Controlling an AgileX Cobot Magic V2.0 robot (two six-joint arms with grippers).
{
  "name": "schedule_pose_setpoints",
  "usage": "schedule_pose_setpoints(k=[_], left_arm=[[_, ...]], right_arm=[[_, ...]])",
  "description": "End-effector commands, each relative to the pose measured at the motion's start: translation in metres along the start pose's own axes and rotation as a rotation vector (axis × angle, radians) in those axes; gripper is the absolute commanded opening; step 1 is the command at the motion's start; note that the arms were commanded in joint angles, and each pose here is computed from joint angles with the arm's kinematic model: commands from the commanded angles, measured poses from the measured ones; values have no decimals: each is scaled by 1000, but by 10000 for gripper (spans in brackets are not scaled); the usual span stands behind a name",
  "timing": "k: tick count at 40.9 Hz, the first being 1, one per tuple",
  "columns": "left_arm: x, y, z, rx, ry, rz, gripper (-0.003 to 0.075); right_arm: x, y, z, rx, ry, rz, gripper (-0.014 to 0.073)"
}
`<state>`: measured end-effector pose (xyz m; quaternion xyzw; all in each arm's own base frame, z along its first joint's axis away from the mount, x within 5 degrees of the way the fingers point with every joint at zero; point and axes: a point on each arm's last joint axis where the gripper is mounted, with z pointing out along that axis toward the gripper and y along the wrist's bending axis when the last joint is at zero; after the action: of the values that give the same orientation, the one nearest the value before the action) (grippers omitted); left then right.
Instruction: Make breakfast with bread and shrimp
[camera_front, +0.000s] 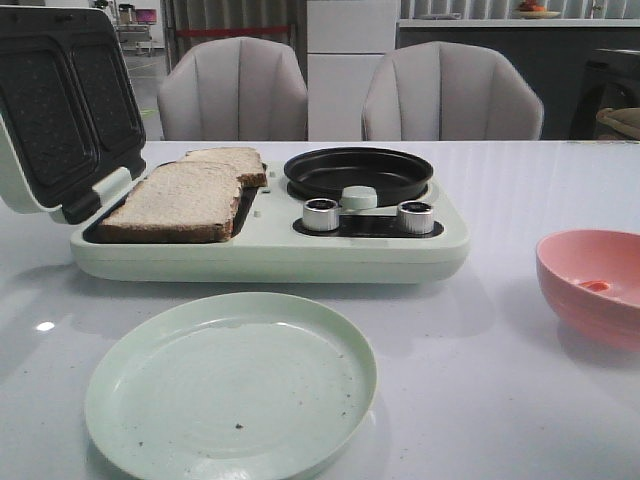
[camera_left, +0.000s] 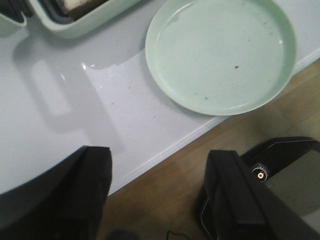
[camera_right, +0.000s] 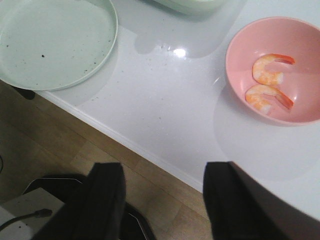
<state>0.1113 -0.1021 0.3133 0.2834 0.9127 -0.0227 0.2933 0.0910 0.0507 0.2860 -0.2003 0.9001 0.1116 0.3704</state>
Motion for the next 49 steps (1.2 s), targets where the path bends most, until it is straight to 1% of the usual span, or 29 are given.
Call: schedule_pose_setpoints(k=[1,7,9,12,16,17,20,22,24,29,30,31,36,38,39,44,49], left_arm=[[-20,8,6,-60,7,-44,455],[-30,31,32,-81,132,-98,455],[-33,41,36,-74,154,-113,455],[-37,60,40,-54,167,-173,455],[-41,84,41,1,128,-295,455],[-42,89,40,17,110,-304,455],[-45,106,37,64,46,-394,455],[-46,118,35,78,7,-430,447],[-46,129,32,76,-27,-469,415],[-43,163,25,2,-95,-588,291],[-43,166,25,-2,-104,-604,269],[-42,173,24,-14,-113,-634,236],[-47,194,25,-30,-165,-711,134],[-50,202,27,-41,-178,-720,104],[-51,206,29,-44,-178,-727,95],[-62,225,40,-72,-205,-735,100],[-76,244,49,-95,-256,-750,100]], right_arm=[[-11,0,-6,3,-82,-4,462],[-11,0,-6,3,-82,-4,462],[-11,0,-6,3,-82,-4,462],[-11,0,-6,3,-82,-4,462],[-11,0,-6,3,-82,-4,462],[-11,0,-6,3,-82,-4,462],[-11,0,-6,3,-82,-4,462],[-11,0,-6,3,-82,-4,462],[-11,0,-6,3,-82,-4,462],[-11,0,-6,3,-81,-4,462],[-11,0,-6,3,-81,-4,462],[-11,0,-6,3,-81,-4,462],[-11,0,-6,3,-81,-4,462],[-11,0,-6,3,-81,-4,462],[-11,0,-6,3,-81,-4,462],[-11,0,-6,3,-81,-4,462],[-11,0,-6,3,-81,-4,462]])
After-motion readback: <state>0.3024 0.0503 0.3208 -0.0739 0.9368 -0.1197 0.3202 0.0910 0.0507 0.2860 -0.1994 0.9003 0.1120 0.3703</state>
